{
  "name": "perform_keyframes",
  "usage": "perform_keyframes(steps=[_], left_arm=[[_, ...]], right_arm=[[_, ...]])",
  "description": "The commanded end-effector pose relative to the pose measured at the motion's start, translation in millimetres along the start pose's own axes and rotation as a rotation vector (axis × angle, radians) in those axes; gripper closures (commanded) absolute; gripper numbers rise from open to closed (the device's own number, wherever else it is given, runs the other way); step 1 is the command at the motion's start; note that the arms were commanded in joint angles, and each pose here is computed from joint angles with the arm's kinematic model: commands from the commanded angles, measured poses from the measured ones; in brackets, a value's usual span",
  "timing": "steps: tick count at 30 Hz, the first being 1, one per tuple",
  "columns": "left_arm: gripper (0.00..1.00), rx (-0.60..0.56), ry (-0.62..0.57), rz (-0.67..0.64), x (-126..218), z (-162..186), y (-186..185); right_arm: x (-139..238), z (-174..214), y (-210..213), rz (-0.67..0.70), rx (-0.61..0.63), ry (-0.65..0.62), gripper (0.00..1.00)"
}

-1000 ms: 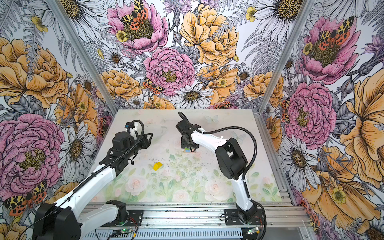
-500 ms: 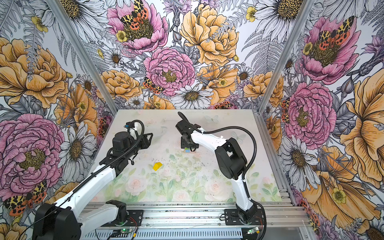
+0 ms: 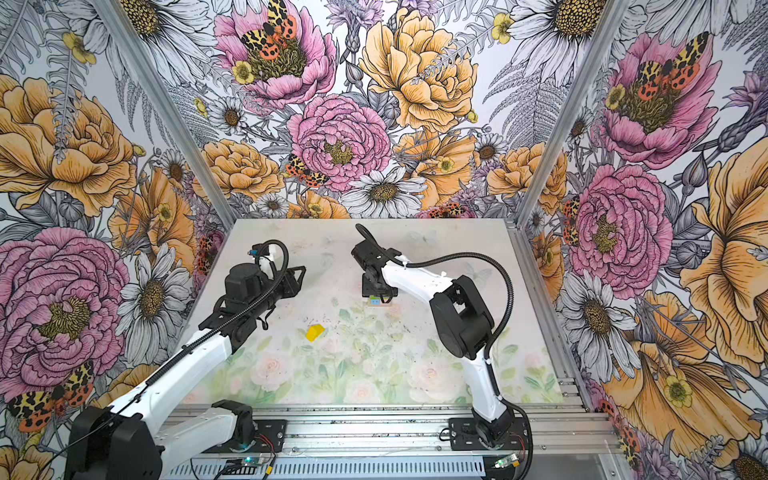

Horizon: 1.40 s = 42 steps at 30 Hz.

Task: Build the wood block tower
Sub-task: 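Lower the lime-green block onto the light-blue and pink blocks with the right gripper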

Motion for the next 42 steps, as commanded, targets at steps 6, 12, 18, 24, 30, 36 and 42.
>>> perform_keyframes(steps=[6, 12, 18, 24, 30, 36, 42], left_arm=[[0.56, 0.001, -0.006, 0.014, -0.6, -1.7, 1.0], [0.56, 0.0, -0.006, 0.012, -0.7, -1.8, 1.2], [0.56, 0.002, -0.008, 0.012, -0.3, -2.3, 1.5], [0.56, 0.001, -0.009, 0.013, 0.0, -2.4, 1.4], [0.56, 0.001, -0.008, 0.015, -0.4, -2.2, 1.1], [0.56, 0.001, -0.009, 0.013, -0.3, -2.4, 1.4], [0.56, 0.001, -0.009, 0.016, 0.0, -2.4, 1.0]], right_arm=[[2.0, -5.0, 2.3, 0.015, -0.003, -0.024, 0.63], [1.9, -3.9, 3.3, 0.011, -0.003, -0.019, 0.56], [1.1, -3.7, 3.0, 0.011, -0.01, -0.018, 0.54], [1.3, -2.9, 3.0, 0.011, -0.023, -0.016, 0.55], [0.2, -1.3, 2.7, 0.013, -0.03, -0.011, 0.55], [0.7, -0.9, 2.7, 0.013, -0.033, -0.012, 0.55], [0.1, -0.4, 2.6, 0.013, -0.034, -0.01, 0.55]])
Point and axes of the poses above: each gripper's point midway between its finger pads, its own x axis back along the fingers, its own y axis along the line the jaws close on, z = x × y, the point moved 9 cm from there along x, back along the fingers, and after that the axes turned 1 degree about -x, right-handed, at the moved point
